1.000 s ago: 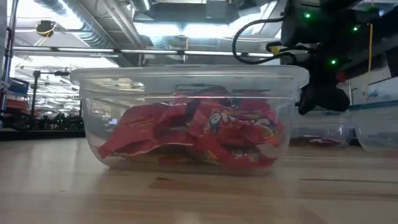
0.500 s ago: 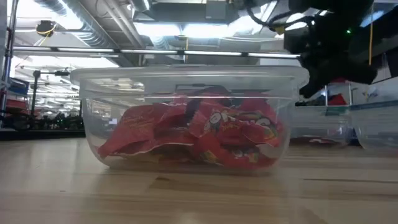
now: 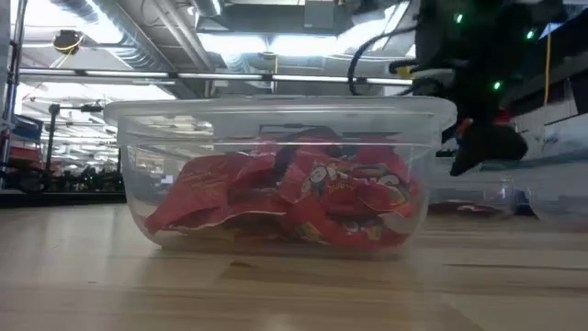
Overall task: Sort candy
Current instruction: Close the rectangular transparent food container
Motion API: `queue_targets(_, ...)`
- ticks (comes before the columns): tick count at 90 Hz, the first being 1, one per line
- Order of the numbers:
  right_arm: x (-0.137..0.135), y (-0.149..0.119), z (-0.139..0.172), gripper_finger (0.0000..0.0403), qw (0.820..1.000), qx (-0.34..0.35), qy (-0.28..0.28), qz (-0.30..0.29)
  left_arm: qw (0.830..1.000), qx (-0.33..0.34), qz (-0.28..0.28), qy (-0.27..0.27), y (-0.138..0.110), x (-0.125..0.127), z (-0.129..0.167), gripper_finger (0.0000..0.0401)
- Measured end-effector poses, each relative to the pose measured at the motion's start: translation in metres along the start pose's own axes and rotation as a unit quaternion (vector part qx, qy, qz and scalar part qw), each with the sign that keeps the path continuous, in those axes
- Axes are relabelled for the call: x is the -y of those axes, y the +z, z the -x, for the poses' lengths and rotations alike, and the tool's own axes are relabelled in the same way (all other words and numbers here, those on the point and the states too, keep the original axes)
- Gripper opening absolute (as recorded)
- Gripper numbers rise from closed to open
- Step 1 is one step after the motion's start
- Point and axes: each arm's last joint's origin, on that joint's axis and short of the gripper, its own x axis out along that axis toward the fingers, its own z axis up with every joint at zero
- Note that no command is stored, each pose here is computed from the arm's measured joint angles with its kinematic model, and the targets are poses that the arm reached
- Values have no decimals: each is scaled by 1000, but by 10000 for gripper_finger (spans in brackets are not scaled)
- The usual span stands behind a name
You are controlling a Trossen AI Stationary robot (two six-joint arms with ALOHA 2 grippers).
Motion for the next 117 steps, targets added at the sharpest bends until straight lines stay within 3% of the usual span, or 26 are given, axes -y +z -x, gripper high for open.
queue_targets(37,9,5,-23,287,998,-43,-1,-48,1000,-6,4,3,-7,2,-5,170)
queue_targets(64,11,2,-21,156,998,-48,-27,-33,1000,-6,4,2,-7,2,-5,170)
queue_targets(97,13,9,-4,156,999,-46,-7,-10,1000,-6,6,2,-7,2,-5,170)
queue_targets(117,6,13,-1,226,997,-35,67,-28,1000,-6,6,2,-7,2,-5,170)
